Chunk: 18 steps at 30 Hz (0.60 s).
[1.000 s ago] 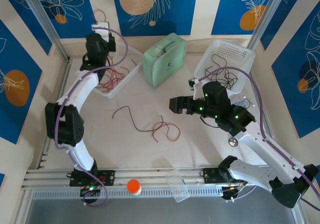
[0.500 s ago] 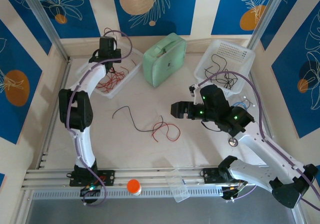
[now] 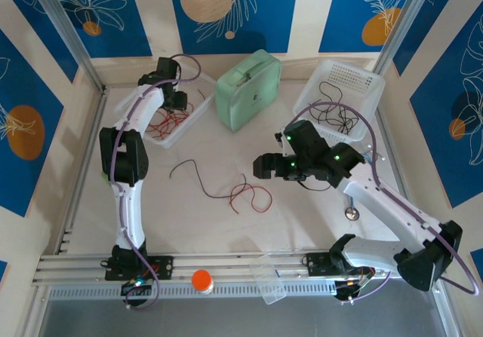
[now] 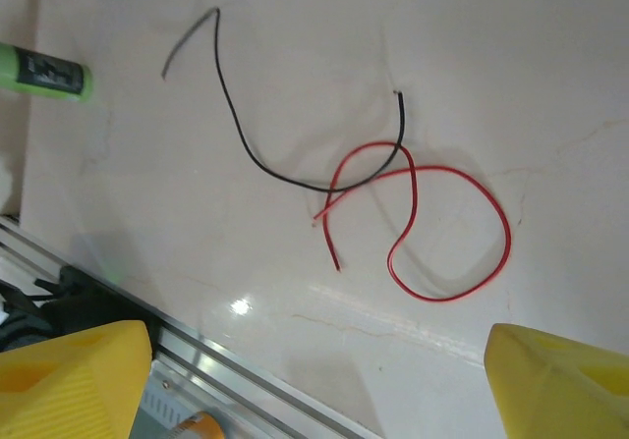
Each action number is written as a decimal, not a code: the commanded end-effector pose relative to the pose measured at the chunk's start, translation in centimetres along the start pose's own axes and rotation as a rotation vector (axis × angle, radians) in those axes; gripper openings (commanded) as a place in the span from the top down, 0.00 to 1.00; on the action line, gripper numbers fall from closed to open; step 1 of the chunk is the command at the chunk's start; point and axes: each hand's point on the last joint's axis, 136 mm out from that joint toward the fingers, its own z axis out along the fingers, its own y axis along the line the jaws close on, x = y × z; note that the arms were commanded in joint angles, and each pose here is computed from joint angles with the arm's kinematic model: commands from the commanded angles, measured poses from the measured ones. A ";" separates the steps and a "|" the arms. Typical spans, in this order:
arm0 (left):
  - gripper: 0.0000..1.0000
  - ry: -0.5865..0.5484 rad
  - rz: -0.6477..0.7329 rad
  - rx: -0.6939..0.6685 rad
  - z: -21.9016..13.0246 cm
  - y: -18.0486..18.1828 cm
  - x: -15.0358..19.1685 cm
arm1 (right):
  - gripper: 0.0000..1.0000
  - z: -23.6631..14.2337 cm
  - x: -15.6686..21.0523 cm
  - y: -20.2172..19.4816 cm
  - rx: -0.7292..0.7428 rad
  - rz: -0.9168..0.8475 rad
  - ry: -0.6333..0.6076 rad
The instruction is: Untangle the cables
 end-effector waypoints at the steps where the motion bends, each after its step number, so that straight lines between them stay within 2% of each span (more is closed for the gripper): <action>1: 0.25 0.059 -0.024 0.056 -3.6 -0.1 0.7 | 0.12 0.8 0.7 -0.1 0.042 -0.032 0.052; 3: 0.00 0.040 -0.021 0.075 -6.1 -0.3 0.1 | 0.12 1.9 1.0 -1.0 0.112 -0.025 0.084; 6: 0.00 -0.008 -0.007 0.066 -10.5 0.2 -0.9 | 0.13 3.9 2.2 -2.5 0.212 0.008 0.139; 10: 0.00 -0.069 -0.009 0.029 -15.8 1.4 -1.4 | 0.15 7.1 3.8 -2.7 0.270 0.004 0.203; 18: 0.00 -0.164 -0.016 0.036 -24.6 1.9 0.5 | 0.25 13.1 6.6 -3.7 0.388 0.000 0.330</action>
